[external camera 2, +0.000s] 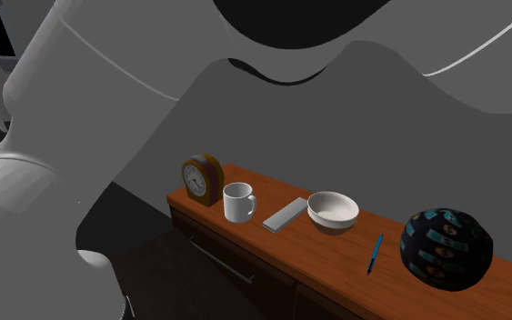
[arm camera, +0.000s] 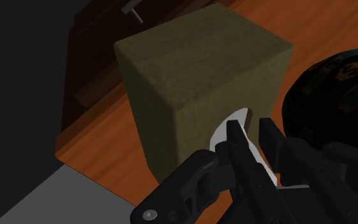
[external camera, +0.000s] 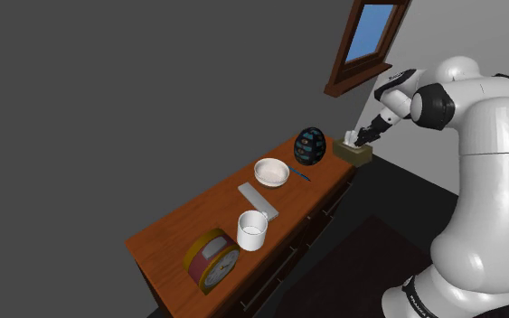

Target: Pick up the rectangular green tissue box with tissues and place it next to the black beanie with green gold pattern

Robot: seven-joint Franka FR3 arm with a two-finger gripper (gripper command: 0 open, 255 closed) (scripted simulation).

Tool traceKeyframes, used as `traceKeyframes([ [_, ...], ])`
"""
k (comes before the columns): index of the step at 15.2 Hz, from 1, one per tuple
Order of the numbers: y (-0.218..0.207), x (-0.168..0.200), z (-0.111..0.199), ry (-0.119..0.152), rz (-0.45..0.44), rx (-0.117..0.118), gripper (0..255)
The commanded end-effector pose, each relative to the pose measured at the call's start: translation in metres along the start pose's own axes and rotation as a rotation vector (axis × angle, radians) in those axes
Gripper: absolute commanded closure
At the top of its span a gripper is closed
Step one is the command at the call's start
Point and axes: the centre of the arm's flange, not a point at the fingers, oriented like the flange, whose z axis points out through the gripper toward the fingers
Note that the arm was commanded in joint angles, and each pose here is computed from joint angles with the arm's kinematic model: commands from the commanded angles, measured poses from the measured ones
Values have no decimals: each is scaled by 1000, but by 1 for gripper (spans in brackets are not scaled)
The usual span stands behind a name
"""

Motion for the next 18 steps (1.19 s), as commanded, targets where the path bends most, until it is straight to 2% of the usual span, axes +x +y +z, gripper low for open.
traceKeyframes([
  [1, -3, -2, 17, -13, -3, 11, 255],
  [7, -3, -2, 17, -13, -3, 11, 255],
  [8, -6, -4, 19, -13, -3, 11, 0],
  [13, -3, -2, 17, -13, -3, 11, 0],
  [17, -3, -1, -33, -13, -3, 11, 0],
  [18, -3, -1, -33, -13, -3, 11, 0],
])
